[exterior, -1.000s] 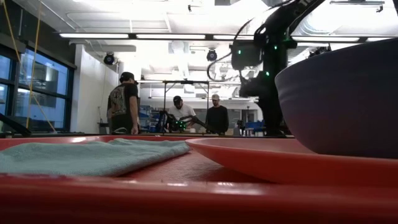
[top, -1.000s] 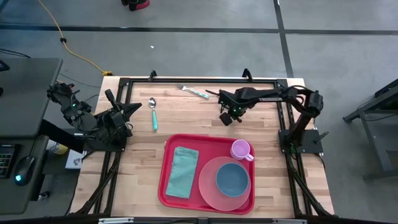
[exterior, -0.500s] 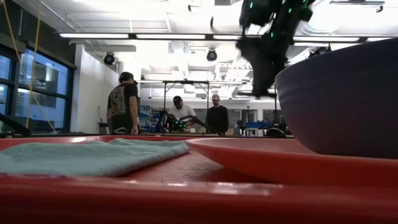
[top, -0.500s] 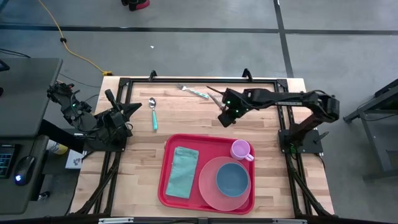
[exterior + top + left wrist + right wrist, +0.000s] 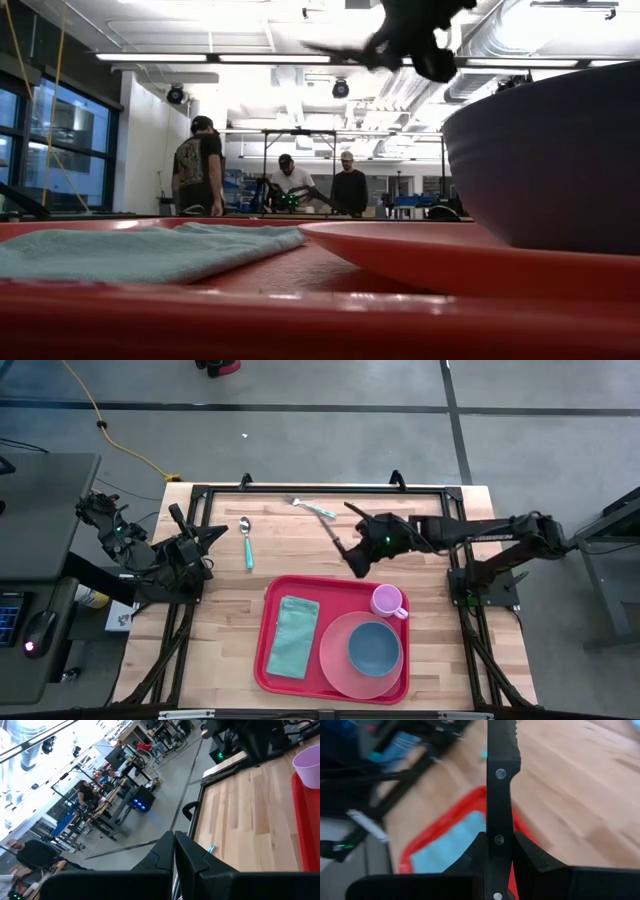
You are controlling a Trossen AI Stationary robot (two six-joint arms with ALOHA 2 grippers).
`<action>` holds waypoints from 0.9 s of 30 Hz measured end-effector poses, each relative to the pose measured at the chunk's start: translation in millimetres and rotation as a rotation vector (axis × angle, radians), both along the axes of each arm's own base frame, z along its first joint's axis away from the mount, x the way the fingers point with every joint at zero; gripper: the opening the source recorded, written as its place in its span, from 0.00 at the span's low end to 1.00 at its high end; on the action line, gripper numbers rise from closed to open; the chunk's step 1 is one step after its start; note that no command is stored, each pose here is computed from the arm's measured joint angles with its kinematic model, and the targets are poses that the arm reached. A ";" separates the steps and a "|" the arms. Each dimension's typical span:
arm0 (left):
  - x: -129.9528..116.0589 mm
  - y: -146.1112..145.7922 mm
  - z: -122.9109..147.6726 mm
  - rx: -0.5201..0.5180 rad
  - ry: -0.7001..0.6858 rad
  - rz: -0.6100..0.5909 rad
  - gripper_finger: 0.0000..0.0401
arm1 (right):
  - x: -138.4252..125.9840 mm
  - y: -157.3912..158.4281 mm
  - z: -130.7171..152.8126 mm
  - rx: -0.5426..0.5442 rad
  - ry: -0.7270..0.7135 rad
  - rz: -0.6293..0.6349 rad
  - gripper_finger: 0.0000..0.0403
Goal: Set up tray
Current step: Put the black table knife on the blue table napkin
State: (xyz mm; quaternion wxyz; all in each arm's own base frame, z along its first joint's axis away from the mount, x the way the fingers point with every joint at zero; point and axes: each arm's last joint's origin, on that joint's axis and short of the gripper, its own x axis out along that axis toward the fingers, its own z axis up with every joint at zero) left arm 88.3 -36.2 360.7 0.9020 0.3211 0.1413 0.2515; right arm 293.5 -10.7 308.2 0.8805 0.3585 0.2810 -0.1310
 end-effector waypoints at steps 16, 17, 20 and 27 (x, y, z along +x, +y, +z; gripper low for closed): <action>0.0 0.0 0.1 -0.061 -0.041 0.007 0.12 | 9.8 85.3 27.1 0.024 -0.288 0.164 0.09; 0.0 0.0 0.2 -0.064 -0.042 0.007 0.12 | 12.2 89.0 31.0 0.001 -0.295 0.169 0.09; 0.1 -0.1 0.7 -0.070 -0.049 0.007 0.12 | 20.8 97.9 49.4 -0.077 -0.313 0.200 0.09; 0.5 -0.4 2.1 -0.105 -0.079 0.009 0.12 | 52.9 108.2 82.6 -0.261 -0.119 0.206 0.09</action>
